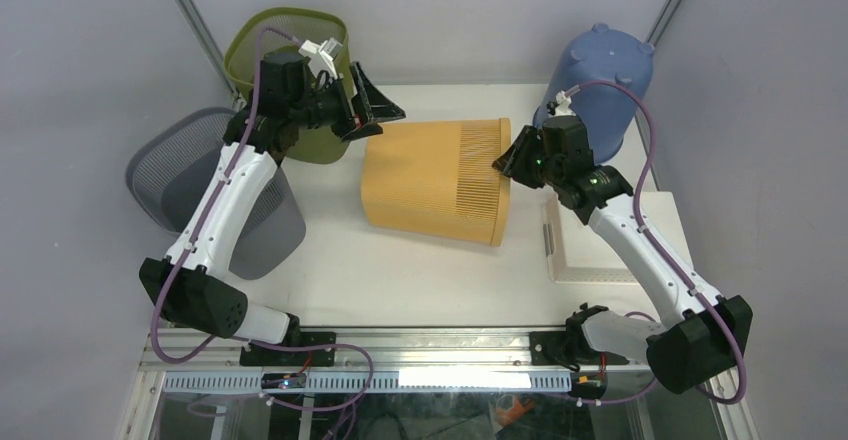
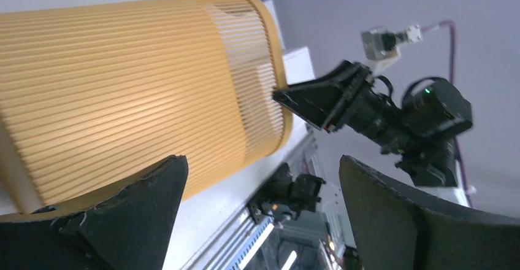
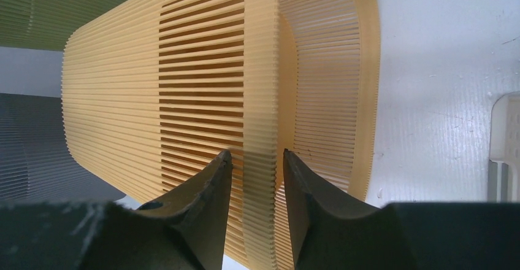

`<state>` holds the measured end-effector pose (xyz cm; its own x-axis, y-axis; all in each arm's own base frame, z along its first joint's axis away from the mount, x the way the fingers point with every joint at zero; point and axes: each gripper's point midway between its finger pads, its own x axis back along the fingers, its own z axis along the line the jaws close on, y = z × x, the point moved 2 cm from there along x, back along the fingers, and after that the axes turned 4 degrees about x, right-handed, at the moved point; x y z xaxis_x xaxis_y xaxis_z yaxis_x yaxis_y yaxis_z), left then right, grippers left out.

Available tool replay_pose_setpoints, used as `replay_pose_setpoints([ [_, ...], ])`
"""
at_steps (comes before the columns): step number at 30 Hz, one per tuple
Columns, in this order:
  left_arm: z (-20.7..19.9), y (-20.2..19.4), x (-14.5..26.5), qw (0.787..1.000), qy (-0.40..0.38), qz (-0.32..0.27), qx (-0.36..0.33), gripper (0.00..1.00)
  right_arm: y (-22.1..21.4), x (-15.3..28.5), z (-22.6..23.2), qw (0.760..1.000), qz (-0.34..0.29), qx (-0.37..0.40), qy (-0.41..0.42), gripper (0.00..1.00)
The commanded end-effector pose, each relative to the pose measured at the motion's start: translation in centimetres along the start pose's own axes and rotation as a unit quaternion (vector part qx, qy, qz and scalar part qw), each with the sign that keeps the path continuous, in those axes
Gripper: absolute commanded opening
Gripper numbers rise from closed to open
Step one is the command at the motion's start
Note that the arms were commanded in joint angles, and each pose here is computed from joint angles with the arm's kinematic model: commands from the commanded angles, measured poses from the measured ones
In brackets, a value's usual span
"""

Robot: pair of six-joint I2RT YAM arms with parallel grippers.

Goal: Turn the large container upside down

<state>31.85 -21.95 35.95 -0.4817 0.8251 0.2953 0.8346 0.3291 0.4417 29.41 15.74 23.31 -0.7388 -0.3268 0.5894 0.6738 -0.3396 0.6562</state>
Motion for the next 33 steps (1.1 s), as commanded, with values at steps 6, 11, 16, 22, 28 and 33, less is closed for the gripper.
replay_pose_setpoints([
  [6, 9.2, 0.9, 1.7, 0.965, 0.256, -0.05, -0.04, 0.99, -4.1, -0.6, -4.1, 0.993, 0.083, 0.024, -0.079, 0.38],
  [11, 12.1, -0.8, 0.5, 0.964, 0.262, -0.026, -0.022, 0.99, -3.9, -0.8, -4.2, 0.993, 0.084, 0.027, -0.082, 0.38],
  [16, 12.6, -1.9, -0.8, 0.977, 0.214, 0.001, -0.017, 0.99, -4.2, -0.6, -4.2, 0.993, 0.087, 0.027, -0.081, 0.38],
  [22, 12.5, -3.2, -2.2, 0.987, 0.155, 0.039, 0.011, 0.97, -3.3, 0.3, -4.1, 0.992, 0.081, 0.036, -0.087, 0.48],
  [28, 12.5, -3.1, -2.3, 0.987, 0.153, 0.037, 0.013, 0.98, -1.4, 2.1, -4.0, 0.99, 0.065, 0.07, -0.107, 0.55],
  [33, 12.8, -3.3, -2.4, 0.987, 0.154, 0.043, 0.018, 0.98, -0.4, 3.0, -4.0, 0.977, 0.071, 0.119, -0.159, 0.54],
])
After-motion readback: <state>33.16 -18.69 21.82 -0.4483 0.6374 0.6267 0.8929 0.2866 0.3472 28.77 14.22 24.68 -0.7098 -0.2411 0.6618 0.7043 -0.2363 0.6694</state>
